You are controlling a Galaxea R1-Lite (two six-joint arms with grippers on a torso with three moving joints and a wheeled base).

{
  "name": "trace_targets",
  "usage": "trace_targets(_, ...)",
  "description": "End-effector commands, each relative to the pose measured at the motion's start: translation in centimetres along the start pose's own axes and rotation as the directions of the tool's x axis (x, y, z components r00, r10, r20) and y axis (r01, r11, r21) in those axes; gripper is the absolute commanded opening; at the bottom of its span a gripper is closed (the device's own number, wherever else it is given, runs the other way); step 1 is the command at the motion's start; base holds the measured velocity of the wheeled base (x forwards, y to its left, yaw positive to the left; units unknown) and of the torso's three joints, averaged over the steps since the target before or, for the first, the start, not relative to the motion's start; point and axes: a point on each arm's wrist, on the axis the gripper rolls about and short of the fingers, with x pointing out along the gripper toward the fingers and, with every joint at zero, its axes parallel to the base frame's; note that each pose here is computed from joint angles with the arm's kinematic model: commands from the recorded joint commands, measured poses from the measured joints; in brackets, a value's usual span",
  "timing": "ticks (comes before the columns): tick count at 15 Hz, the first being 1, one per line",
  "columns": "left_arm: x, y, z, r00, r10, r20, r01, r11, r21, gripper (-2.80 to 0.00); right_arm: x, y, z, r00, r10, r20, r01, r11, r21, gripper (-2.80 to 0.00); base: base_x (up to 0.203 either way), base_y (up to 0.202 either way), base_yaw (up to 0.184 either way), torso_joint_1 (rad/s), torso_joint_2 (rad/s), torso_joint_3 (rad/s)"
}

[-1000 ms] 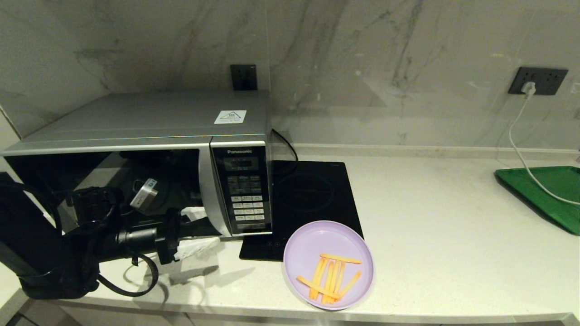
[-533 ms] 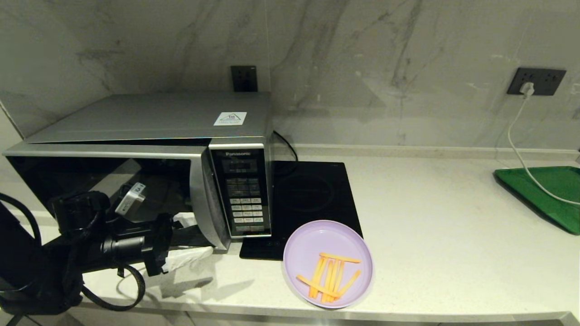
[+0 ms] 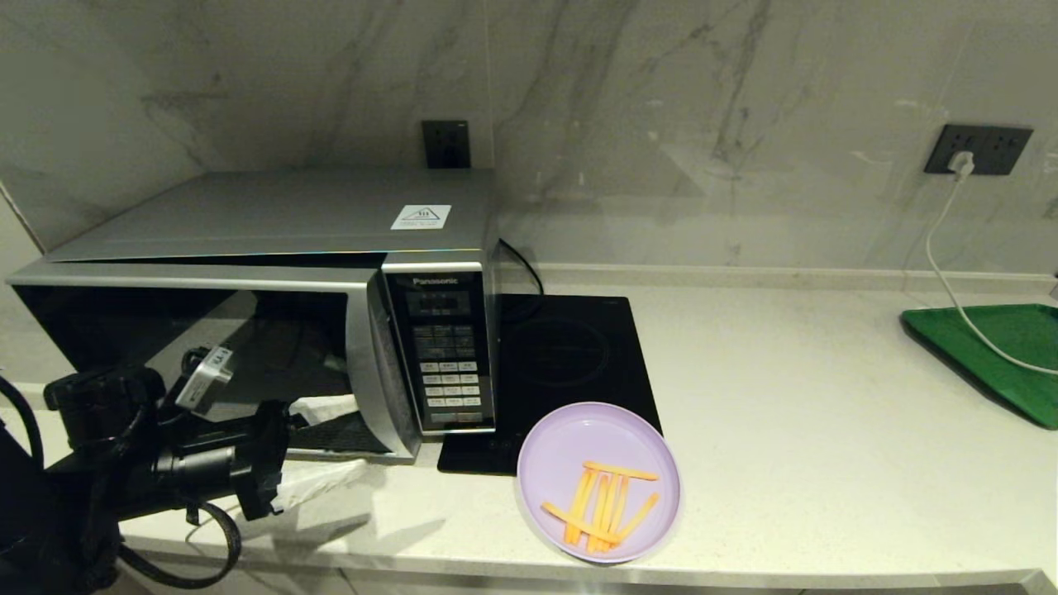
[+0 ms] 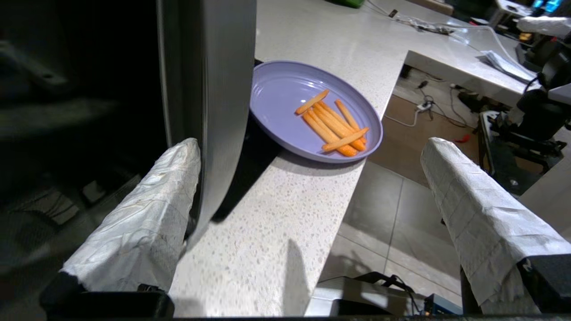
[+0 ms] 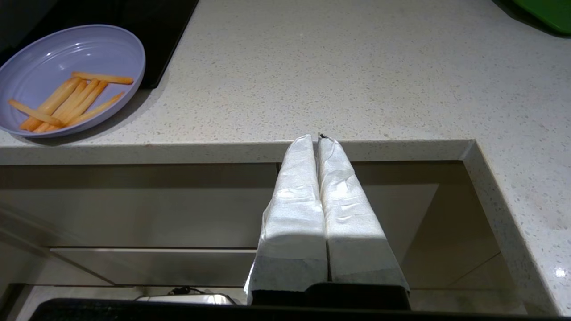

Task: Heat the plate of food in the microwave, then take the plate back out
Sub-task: Open the microwave oven

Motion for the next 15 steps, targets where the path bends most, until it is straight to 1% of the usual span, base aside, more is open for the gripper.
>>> trace_targets(1, -1.7, -1.4, -0.8, 0.999, 0.049, 0.009, -0.049, 0.999, 0.005, 0.0, 0.0, 0.0, 0.0, 1.0, 0.0, -0.004, 0.0, 1.0, 0.0, -2.8, 0.0, 0.0, 0.0, 0.0, 0.0, 0.0)
trace_targets(3, -3.7, -2.7, -1.3, 0.991, 0.132, 0.023, -0.133, 0.991, 0.023, 0.0, 0.0, 0.0, 0.0, 1.0, 0.0, -0.004, 0.0, 1.0, 0.0, -2.8, 0.0, 0.0, 0.0, 0.0, 0.0, 0.0)
trace_targets(4, -4.9, -3.5, -1.6, 0.982, 0.187, 0.026, -0.187, 0.982, 0.008, 0.0, 0.0, 0.0, 0.0, 1.0, 0.0, -0.004, 0.0, 1.0, 0.0, -2.8, 0.0, 0.0, 0.0, 0.0, 0.0, 0.0)
trace_targets(5, -6.0, -4.2, -1.4, 0.968, 0.249, 0.031, -0.249, 0.968, 0.009, 0.0, 0.0, 0.0, 0.0, 1.0, 0.0, -0.003, 0.0, 1.0, 0.0, -2.8, 0.0, 0.0, 0.0, 0.0, 0.0, 0.0)
trace_targets(6, -7.0, -4.8, -0.9, 0.948, 0.316, 0.042, -0.317, 0.948, 0.028, 0.0, 0.0, 0.0, 0.0, 1.0, 0.0, -0.004, 0.0, 1.0, 0.0, -2.8, 0.0, 0.0, 0.0, 0.0, 0.0, 0.0)
trace_targets(7, -7.7, -5.1, -0.1, 0.919, 0.391, 0.054, -0.393, 0.918, 0.043, 0.0, 0.0, 0.0, 0.0, 1.0, 0.0, -0.004, 0.0, 1.0, 0.0, -2.8, 0.0, 0.0, 0.0, 0.0, 0.0, 0.0)
trace_targets(8, -8.0, -5.1, 1.0, 0.874, 0.48, 0.077, -0.484, 0.874, 0.046, 0.0, 0.0, 0.0, 0.0, 1.0, 0.0, -0.004, 0.0, 1.0, 0.0, -2.8, 0.0, 0.0, 0.0, 0.0, 0.0, 0.0)
trace_targets(9, -8.3, -4.9, 2.8, 0.81, 0.573, 0.123, -0.581, 0.813, 0.036, 0.0, 0.0, 0.0, 0.0, 1.0, 0.0, -0.002, 0.0, 1.0, 0.0, -2.8, 0.0, 0.0, 0.0, 0.0, 0.0, 0.0)
trace_targets(10, -8.4, -4.6, 5.0, 0.752, 0.63, 0.193, -0.648, 0.76, 0.041, 0.0, 0.0, 0.0, 0.0, 1.0, 0.0, -0.002, 0.0, 1.0, 0.0, -2.8, 0.0, 0.0, 0.0, 0.0, 0.0, 0.0)
trace_targets(11, -8.5, -4.4, 7.4, 0.704, 0.658, 0.268, -0.695, 0.716, 0.066, 0.0, 0.0, 0.0, 0.0, 1.0, 0.0, -0.004, 0.0, 1.0, 0.0, -2.8, 0.0, 0.0, 0.0, 0.0, 0.0, 0.0)
trace_targets(12, -8.7, -4.3, 9.8, 0.668, 0.672, 0.321, -0.726, 0.682, 0.083, 0.0, 0.0, 0.0, 0.0, 1.0, 0.0, -0.002, 0.0, 1.0, 0.0, -2.8, 0.0, 0.0, 0.0, 0.0, 0.0, 0.0)
trace_targets(13, -8.9, -4.3, 11.8, 0.634, 0.692, 0.346, -0.754, 0.653, 0.076, 0.0, 0.0, 0.0, 0.0, 1.0, 0.0, -0.003, 0.0, 1.0, 0.0, -2.8, 0.0, 0.0, 0.0, 0.0, 0.0, 0.0)
trace_targets(14, -9.2, -4.5, 13.8, 0.584, 0.725, 0.365, -0.791, 0.61, 0.052, 0.0, 0.0, 0.0, 0.0, 1.0, 0.0, -0.004, 0.0, 1.0, 0.0, -2.8, 0.0, 0.0, 0.0, 0.0, 0.0, 0.0)
trace_targets(15, -9.4, -4.6, 15.9, 0.513, 0.763, 0.393, -0.836, 0.549, 0.024, 0.0, 0.0, 0.0, 0.0, 1.0, 0.0, -0.004, 0.0, 1.0, 0.0, -2.8, 0.0, 0.0, 0.0, 0.0, 0.0, 0.0)
